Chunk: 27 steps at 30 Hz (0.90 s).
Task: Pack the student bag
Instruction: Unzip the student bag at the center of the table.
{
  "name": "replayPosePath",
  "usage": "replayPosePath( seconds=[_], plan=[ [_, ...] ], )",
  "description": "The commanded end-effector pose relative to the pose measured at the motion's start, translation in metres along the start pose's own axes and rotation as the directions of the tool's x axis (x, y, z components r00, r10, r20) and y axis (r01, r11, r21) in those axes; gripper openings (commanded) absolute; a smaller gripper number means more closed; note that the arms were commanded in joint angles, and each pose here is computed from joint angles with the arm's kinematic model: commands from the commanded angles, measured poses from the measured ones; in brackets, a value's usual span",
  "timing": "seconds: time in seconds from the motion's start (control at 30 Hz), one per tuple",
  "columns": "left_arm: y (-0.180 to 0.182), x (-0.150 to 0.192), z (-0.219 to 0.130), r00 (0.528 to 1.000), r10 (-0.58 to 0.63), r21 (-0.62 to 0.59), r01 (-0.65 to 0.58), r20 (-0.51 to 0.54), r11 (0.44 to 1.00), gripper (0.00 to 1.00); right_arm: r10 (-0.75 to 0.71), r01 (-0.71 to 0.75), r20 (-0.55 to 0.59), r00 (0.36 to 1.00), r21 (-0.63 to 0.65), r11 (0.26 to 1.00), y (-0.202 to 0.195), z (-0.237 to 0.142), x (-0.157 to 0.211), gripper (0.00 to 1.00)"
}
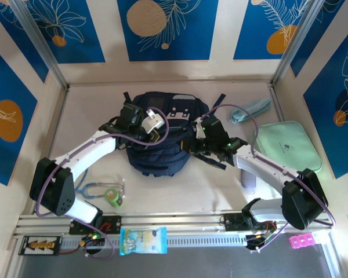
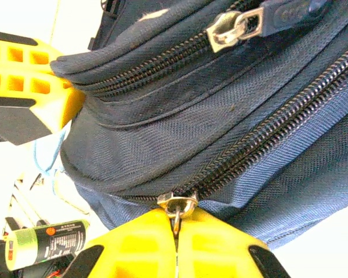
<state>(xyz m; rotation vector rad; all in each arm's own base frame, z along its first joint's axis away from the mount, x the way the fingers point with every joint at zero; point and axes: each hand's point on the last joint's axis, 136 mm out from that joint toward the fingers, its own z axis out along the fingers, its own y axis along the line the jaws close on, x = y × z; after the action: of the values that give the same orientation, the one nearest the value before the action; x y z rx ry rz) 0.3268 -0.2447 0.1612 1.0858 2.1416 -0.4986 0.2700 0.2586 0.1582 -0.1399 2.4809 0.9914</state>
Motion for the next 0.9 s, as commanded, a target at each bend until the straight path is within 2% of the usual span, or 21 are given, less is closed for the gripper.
replayPosePath(
  seconds=[0.0,0.23,0.37,0.5,0.57,0.7,0.87],
  plan=[
    [0.015,-0.02,-0.006,0.997,-0.028,-0.068,0.032,0.069,0.997,0.0,-0.042,0.04,-0.072,0.997,-0.027,0.999,0.015,-0.017,0.011,0.04],
    [0.023,-0.03,0.006,0.989,-0.125,-0.077,0.131,0.083,0.988,0.0,-0.155,0.15,-0.149,0.977,-0.039,0.988,0.033,-0.013,0.033,0.04],
    [0.028,-0.026,0.012,0.986,-0.154,-0.103,0.16,0.068,0.982,0.0,-0.196,0.198,-0.169,0.966,-0.002,0.98,0.039,-0.004,0.042,0.04],
    [0.035,-0.02,0.012,0.985,-0.161,-0.144,0.168,0.057,0.975,0.0,-0.187,0.187,-0.171,0.967,-0.013,0.982,0.041,0.0,0.044,0.05],
    [0.034,-0.021,0.012,0.985,-0.162,-0.14,0.169,0.061,0.976,0.0,-0.185,0.178,-0.182,0.966,-0.052,0.983,0.048,0.0,0.046,0.1],
    [0.033,-0.02,0.009,0.986,-0.154,-0.145,0.162,0.065,0.976,0.0,-0.101,0.095,-0.121,0.987,-0.054,0.994,0.041,-0.01,0.031,0.2],
    [0.03,-0.016,0.0,0.992,-0.101,-0.155,0.112,0.075,0.981,0.0,0.127,-0.125,0.014,0.992,-0.098,0.987,0.017,-0.04,-0.004,0.33]
  ],
)
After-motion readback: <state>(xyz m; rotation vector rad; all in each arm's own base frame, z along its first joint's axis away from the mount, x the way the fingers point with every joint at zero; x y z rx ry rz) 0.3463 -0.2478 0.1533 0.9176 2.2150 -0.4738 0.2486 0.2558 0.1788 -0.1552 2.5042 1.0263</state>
